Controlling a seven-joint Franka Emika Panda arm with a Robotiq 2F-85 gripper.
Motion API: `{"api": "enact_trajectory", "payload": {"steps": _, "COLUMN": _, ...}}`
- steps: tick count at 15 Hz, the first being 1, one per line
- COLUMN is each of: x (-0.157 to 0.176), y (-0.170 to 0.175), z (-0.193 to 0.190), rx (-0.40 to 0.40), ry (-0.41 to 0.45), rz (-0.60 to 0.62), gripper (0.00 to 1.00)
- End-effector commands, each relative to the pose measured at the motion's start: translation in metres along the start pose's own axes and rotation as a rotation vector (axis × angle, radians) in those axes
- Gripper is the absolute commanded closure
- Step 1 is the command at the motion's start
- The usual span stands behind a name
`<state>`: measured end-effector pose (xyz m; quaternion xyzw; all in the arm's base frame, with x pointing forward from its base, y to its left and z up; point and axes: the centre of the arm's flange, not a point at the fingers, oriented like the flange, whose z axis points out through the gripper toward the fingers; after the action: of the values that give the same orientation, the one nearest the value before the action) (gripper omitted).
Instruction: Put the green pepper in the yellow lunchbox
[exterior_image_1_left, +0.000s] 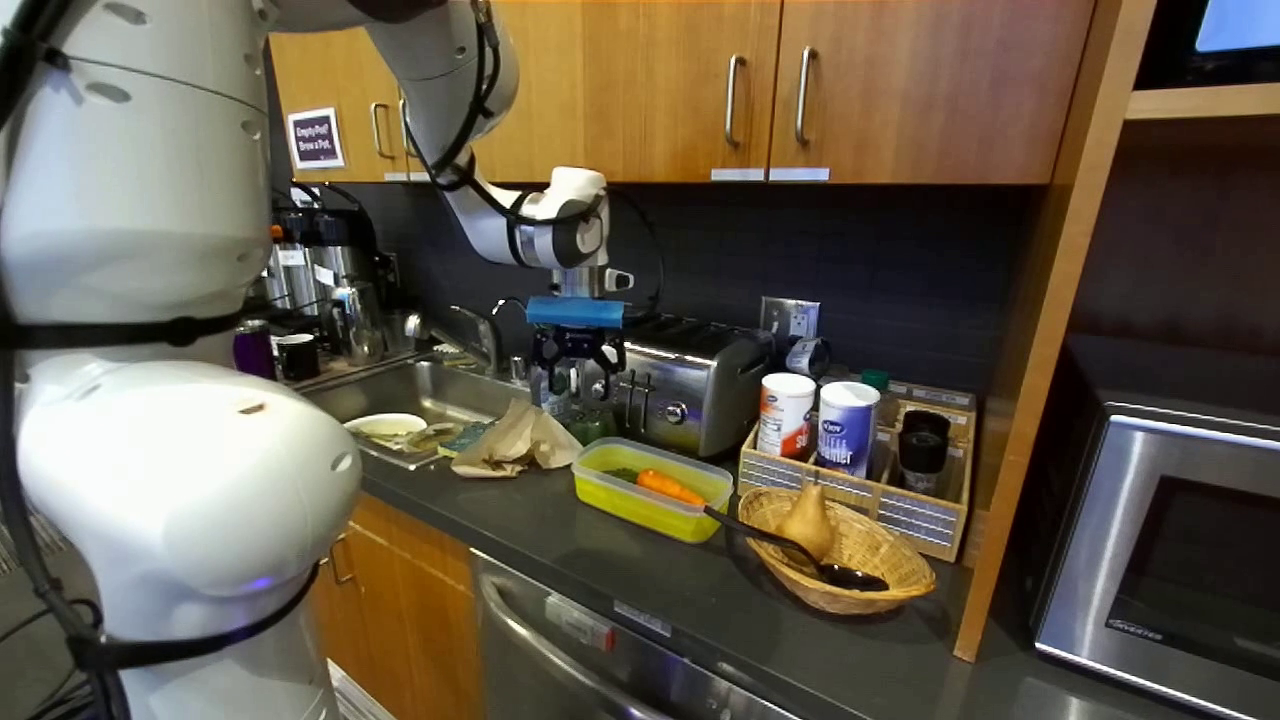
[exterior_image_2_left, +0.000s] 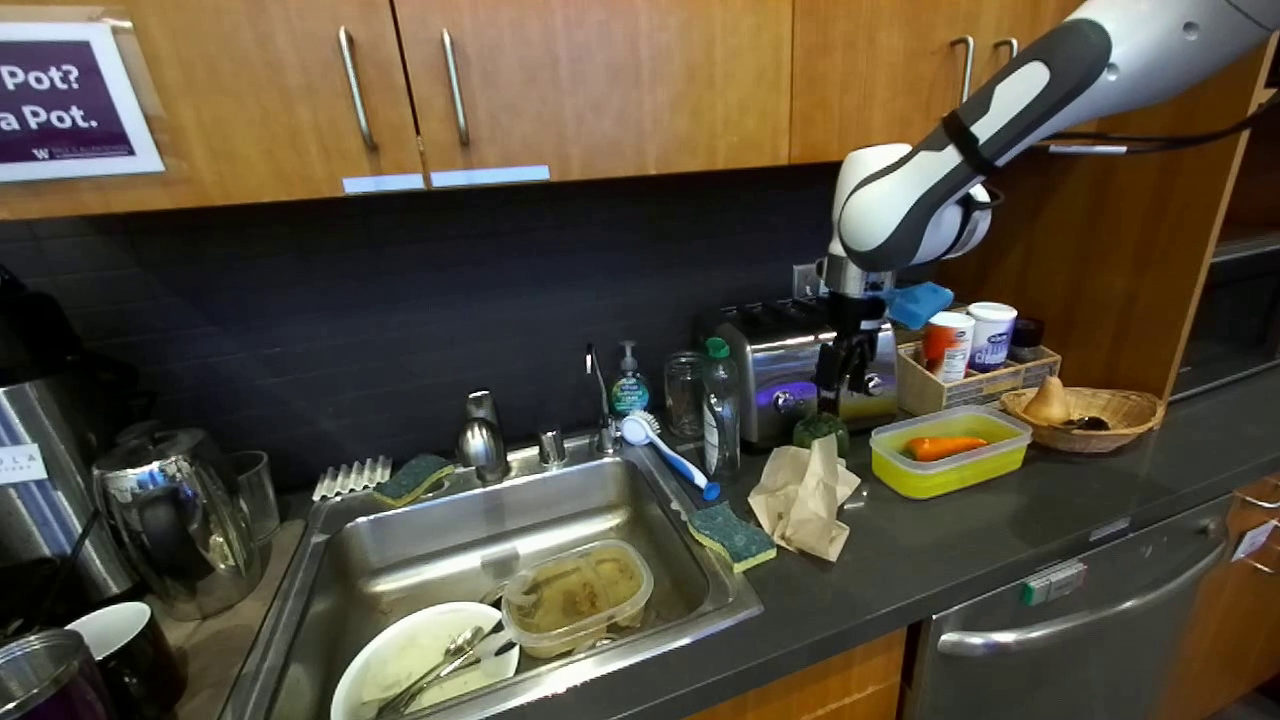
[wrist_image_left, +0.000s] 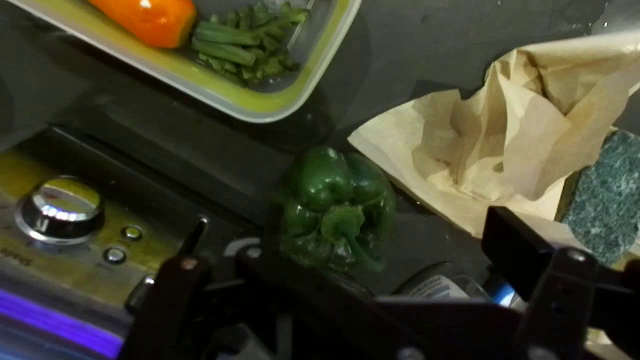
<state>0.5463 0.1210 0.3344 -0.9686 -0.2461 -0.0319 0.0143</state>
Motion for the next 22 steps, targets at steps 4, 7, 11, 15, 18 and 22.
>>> {"api": "enact_trajectory", "payload": {"steps": 4, "x": 0.011, "y": 0.0, "z": 0.009, "rx": -0.013, "ry": 0.079, "rz": 0.113, "gripper": 0.0}}
{"api": "enact_trajectory", "payload": {"steps": 7, "x": 0.011, "y": 0.001, "z": 0.014, "rx": -0.012, "ry": 0.082, "rz": 0.15, "gripper": 0.0}}
{"api": "enact_trajectory", "payload": {"steps": 11, "x": 0.013, "y": 0.005, "z": 0.024, "rx": -0.002, "ry": 0.069, "rz": 0.209, "gripper": 0.0}}
{"api": "enact_trajectory", "payload": {"steps": 15, "x": 0.016, "y": 0.009, "z": 0.034, "rx": 0.017, "ry": 0.04, "rz": 0.247, "gripper": 0.0}}
{"api": "enact_trajectory", "payload": {"steps": 18, "x": 0.02, "y": 0.012, "z": 0.04, "rx": 0.044, "ry": 0.018, "rz": 0.252, "gripper": 0.0}}
{"api": "enact_trajectory", "payload": {"steps": 22, "x": 0.025, "y": 0.012, "z": 0.043, "rx": 0.064, "ry": 0.001, "rz": 0.257, "gripper": 0.0}}
